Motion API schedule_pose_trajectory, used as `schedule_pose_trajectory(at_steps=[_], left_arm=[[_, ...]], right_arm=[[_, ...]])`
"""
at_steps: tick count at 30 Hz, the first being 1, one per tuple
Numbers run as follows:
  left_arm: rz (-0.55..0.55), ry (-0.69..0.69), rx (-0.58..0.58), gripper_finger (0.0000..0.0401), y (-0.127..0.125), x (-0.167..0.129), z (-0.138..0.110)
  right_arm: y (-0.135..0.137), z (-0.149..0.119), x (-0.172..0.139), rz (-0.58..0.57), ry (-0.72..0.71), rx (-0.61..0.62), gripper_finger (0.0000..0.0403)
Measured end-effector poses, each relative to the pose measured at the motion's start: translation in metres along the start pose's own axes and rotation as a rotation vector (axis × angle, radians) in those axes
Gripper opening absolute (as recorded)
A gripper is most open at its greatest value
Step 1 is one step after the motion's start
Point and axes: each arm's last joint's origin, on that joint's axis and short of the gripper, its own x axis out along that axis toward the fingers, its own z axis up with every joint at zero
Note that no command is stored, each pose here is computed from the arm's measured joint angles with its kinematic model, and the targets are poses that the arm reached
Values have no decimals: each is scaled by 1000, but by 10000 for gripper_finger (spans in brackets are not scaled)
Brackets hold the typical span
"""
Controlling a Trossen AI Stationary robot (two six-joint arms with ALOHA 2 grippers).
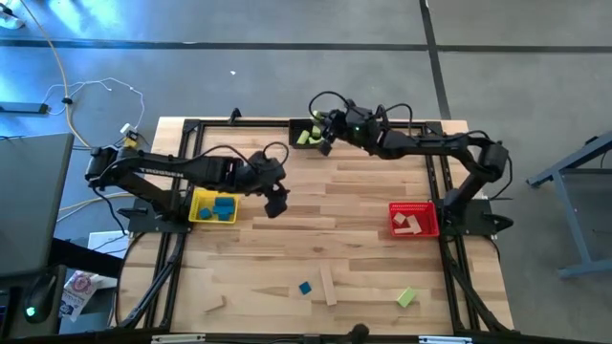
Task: Sort & place blocks by color
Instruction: Put the light green block into the black bin
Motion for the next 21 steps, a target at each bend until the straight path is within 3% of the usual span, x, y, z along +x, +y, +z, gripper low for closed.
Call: schedule_pose_trajectory(at_steps=[10, 21], left_arm=[[11, 201, 56, 204, -18, -11, -29], [34, 354, 77, 204, -40, -30, -58]], right_arm=[[-9, -37, 29, -40, 78, 230, 108], [-1, -70, 47, -37, 178, 293, 108]])
